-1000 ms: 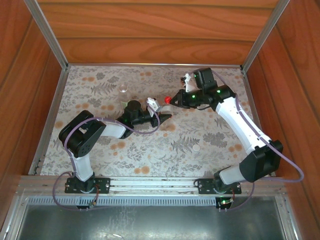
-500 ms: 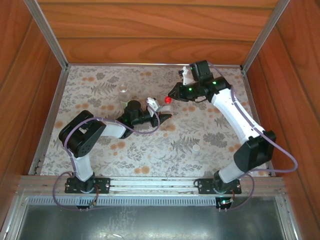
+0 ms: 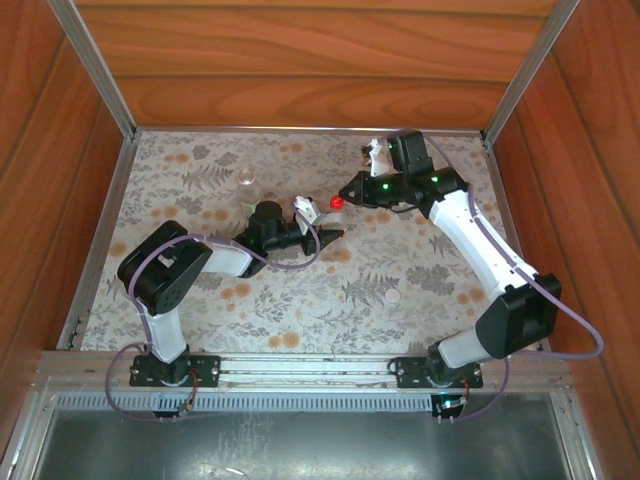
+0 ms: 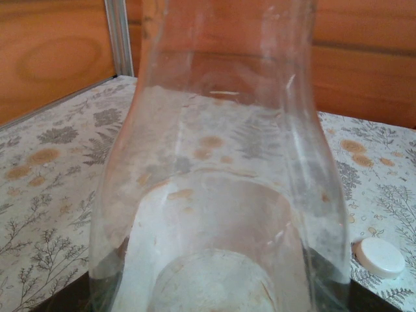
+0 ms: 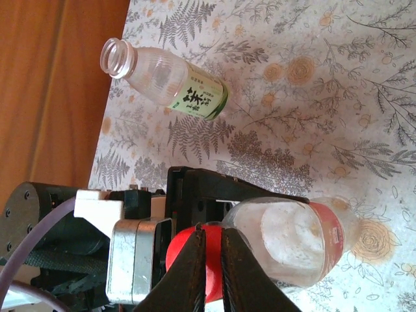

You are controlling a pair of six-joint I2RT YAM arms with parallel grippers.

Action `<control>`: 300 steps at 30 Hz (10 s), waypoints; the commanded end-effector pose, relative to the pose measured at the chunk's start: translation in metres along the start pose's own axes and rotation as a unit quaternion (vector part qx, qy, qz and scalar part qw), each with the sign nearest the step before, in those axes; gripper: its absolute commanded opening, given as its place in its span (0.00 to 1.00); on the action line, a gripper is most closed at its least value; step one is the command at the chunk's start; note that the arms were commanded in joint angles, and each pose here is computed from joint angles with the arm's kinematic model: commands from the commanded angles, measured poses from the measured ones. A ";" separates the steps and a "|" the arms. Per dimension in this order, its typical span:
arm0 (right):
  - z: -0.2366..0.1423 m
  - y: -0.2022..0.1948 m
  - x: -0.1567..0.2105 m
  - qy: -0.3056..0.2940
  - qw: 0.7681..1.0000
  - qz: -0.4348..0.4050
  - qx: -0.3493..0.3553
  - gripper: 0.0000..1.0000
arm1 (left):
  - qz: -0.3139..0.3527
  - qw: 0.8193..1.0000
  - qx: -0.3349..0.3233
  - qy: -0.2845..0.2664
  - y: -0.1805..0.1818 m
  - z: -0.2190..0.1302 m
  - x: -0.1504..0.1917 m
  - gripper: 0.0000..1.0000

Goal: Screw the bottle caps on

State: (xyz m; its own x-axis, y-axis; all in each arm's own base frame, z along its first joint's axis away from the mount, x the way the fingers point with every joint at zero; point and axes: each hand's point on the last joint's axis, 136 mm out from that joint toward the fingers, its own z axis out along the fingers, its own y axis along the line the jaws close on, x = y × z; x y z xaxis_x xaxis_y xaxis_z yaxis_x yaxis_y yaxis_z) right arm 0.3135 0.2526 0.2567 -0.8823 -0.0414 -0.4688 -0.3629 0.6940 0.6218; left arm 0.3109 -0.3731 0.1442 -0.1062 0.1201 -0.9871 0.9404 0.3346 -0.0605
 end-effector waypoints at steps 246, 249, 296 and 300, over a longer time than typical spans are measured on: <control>-0.024 0.105 0.030 -0.066 0.772 -0.533 -0.339 0.37 | 0.043 0.989 0.114 0.081 -0.045 -0.080 -0.074 0.51; -0.023 0.104 0.029 -0.068 0.775 -0.533 -0.333 0.34 | 0.041 0.990 0.106 0.084 -0.041 -0.078 -0.074 0.51; -0.067 0.086 0.014 -0.222 0.867 -0.441 -0.073 0.78 | 0.056 0.996 -0.017 0.067 0.007 -0.075 -0.091 0.50; -0.077 0.093 0.018 -0.189 0.853 -0.470 -0.127 0.76 | 0.057 0.996 0.021 0.059 -0.006 -0.076 -0.093 0.50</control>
State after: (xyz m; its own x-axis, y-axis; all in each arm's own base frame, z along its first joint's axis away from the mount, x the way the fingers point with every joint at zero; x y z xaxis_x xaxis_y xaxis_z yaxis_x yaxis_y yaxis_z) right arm 0.2683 0.2516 0.3487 -0.0874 -0.1923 -0.9774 -0.8627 0.5052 -0.0223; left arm 0.3021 -0.3074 0.2333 -0.0725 0.3118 -0.9474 0.9286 0.3678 0.0500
